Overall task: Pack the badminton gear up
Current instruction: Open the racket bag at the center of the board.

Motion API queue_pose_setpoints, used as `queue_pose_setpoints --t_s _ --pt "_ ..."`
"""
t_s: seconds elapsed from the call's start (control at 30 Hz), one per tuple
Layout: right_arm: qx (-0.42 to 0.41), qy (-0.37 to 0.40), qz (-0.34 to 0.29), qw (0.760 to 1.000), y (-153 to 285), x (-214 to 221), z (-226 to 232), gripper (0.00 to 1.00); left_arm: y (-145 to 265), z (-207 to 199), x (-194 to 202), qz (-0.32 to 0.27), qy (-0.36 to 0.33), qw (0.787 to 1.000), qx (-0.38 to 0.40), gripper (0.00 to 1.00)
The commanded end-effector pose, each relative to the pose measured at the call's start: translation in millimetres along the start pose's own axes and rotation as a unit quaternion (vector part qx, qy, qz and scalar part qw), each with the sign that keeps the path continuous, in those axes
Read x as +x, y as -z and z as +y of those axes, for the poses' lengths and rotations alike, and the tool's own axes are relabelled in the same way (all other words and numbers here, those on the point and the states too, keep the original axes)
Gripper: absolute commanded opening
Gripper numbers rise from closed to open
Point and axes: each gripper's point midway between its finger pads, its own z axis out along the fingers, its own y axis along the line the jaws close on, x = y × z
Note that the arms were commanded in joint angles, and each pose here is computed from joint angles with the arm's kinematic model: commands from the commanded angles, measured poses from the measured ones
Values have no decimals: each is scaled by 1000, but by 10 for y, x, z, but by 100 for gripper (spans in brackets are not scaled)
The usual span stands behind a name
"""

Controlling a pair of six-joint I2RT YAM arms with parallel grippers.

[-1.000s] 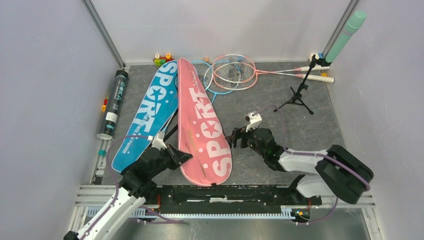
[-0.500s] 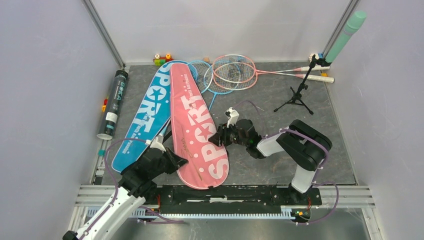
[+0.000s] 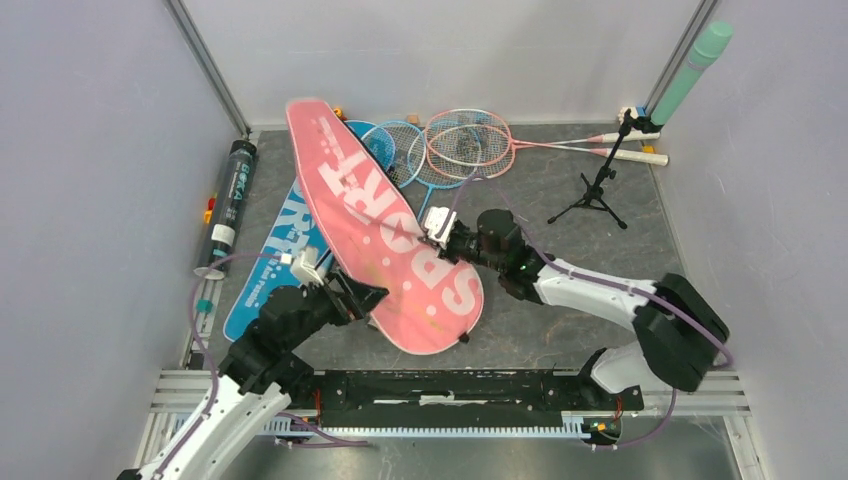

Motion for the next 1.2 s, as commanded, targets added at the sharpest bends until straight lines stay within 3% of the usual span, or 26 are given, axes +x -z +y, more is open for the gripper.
queue_pose_setpoints --t_s 0.0,0.07,0.13,0.2,0.27,0.33,0.47,0.6,0.77,0.83,1.17 --pt "96 354 -26 930 319 -895 -629 0 611 -1484 -939 -155 -143 951 225 100" --pt "119 454 -14 883 468 -1048 -737 0 817 -1817 -1169 -187 -181 933 250 100" --pt "140 573 21 807 599 -1113 -859 0 963 -2101 -1311 -196 -220 917 270 100" --pt "183 616 75 762 708 -1193 -1113 0 1080 -2363 -1370 -185 -245 905 294 100" --pt "228 620 130 740 824 -1297 -1438 0 1207 -2571 -1379 -171 -275 891 320 100" --pt "250 629 143 722 910 -1386 -1625 0 1322 -2678 -1466 -190 -291 879 326 100" --pt "196 702 73 681 907 -1419 -1390 0 1311 -2676 -1644 -223 -343 866 288 100" --pt "131 720 18 681 857 -1358 -1067 0 890 -2517 -1591 -164 -384 877 236 100" --pt "102 734 19 672 862 -1123 -922 0 223 -2121 -1125 -30 -455 860 229 100" --pt "100 738 24 667 899 -1058 -900 0 21 -1905 -1052 -3 -473 858 201 100" --pt "67 740 17 669 1006 -799 -701 0 -233 -1197 -1332 -35 -483 875 18 100"
